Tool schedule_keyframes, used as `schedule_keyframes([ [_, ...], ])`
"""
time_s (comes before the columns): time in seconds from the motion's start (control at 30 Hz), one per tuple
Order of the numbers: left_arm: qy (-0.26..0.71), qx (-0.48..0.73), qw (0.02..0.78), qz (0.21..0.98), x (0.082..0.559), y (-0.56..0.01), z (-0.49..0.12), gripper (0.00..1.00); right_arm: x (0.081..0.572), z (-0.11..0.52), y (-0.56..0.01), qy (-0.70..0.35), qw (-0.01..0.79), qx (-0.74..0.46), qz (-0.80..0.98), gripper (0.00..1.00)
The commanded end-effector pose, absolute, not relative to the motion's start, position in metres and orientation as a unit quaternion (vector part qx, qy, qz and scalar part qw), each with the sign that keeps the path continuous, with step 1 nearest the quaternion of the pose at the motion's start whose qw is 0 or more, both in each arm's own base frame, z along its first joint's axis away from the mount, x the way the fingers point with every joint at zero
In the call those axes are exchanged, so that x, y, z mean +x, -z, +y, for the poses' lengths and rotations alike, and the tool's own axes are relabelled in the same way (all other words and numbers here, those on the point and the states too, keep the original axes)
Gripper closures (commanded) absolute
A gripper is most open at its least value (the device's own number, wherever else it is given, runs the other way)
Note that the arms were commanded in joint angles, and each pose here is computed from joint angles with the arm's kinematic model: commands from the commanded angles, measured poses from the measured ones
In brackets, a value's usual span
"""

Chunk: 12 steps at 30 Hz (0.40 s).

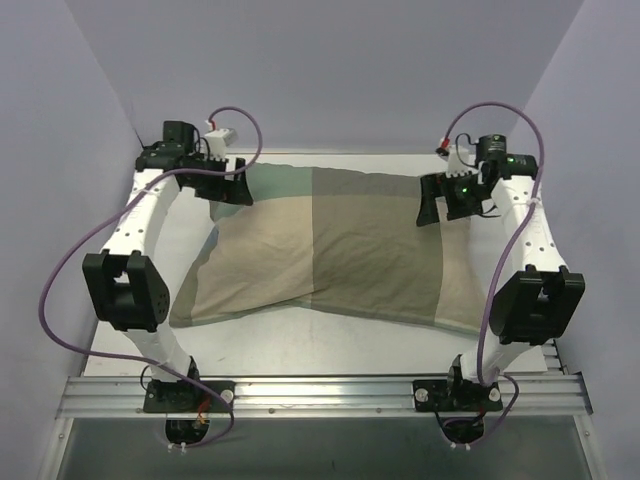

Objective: Put the pillow into the pillowcase

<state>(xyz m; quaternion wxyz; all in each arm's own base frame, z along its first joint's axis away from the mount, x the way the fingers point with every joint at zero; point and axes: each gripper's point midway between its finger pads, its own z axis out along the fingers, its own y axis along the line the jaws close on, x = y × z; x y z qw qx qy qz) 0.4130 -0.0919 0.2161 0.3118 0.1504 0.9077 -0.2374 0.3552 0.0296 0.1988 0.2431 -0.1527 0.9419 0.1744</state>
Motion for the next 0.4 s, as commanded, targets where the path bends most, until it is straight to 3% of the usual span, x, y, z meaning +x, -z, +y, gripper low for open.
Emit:
schedule_keyframes([
  [0.0,0.206,0.136,0.339,0.908,0.432,-0.224,-0.121,0.02,0.343,0.051,-0.196,-0.154,0.233,-0.136,0.95,0.0],
  [0.37,0.177,0.176,0.334,0.909,0.383,-0.199,-0.149,0.03,0.279,0.09,-0.185,-0.194,0.214,-0.162,0.944,0.0],
])
